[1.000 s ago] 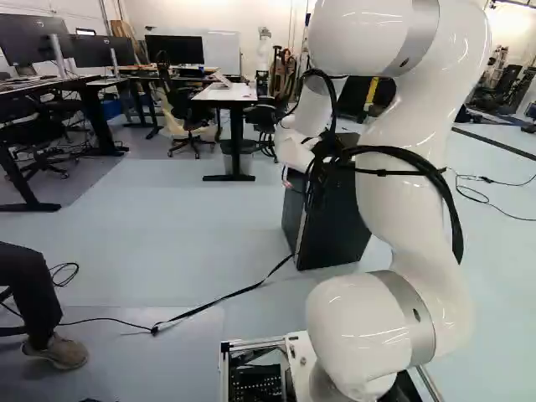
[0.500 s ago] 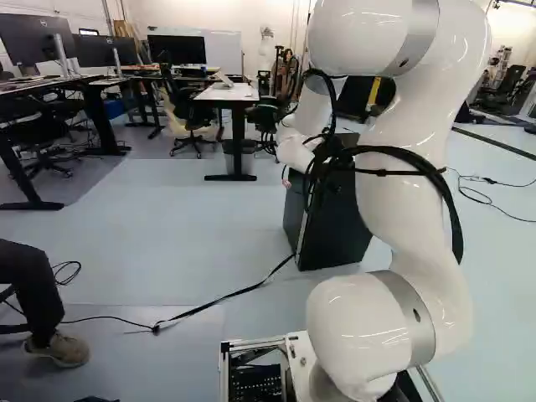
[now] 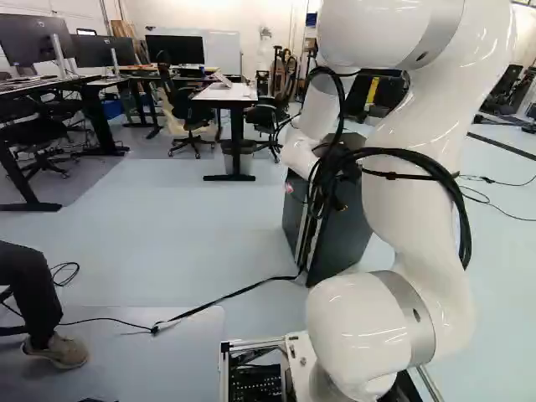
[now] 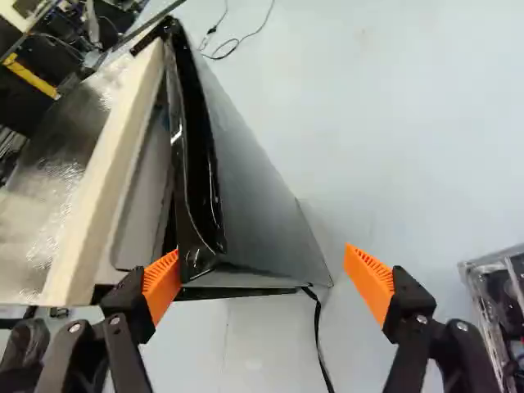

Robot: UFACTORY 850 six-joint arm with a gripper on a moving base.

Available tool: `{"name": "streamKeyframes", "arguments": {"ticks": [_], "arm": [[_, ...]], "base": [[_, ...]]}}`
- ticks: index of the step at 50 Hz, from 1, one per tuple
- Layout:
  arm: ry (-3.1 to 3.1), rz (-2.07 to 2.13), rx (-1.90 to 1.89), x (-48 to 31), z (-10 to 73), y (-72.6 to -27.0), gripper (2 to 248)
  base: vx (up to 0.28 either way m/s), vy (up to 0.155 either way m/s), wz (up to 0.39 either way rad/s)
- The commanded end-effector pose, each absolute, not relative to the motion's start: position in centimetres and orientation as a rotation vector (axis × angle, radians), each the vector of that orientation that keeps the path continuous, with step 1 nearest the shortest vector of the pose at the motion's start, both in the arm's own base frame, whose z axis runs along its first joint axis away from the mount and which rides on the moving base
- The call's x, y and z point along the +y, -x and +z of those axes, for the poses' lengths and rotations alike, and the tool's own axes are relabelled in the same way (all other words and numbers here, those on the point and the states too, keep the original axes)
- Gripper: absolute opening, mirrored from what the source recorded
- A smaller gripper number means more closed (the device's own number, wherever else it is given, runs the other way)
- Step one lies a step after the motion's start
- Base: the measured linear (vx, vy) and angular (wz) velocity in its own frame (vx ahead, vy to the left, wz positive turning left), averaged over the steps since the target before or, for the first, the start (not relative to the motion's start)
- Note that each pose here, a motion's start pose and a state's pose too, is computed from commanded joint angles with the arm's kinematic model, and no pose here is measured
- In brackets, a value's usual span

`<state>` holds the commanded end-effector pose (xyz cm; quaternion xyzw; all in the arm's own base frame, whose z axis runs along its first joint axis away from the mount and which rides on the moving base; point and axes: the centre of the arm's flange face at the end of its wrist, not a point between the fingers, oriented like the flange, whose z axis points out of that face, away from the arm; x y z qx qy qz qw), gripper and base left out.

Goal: Open the fridge door

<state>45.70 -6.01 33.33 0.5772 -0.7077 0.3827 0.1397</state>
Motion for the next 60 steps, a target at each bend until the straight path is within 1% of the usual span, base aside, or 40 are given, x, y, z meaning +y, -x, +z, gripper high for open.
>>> {"name": "streamKeyframes", "arguments": {"ticks": [27, 60], "arm": [[-1.392, 0.888, -2.272, -7.3, 32.6, -39.9, 247], [-1.22, 0.939, -2.165, -8.3, 33.5, -38.4, 247]], "base": [[0.0, 0.0, 0.0], [0.0, 0.0, 0.0]]}}
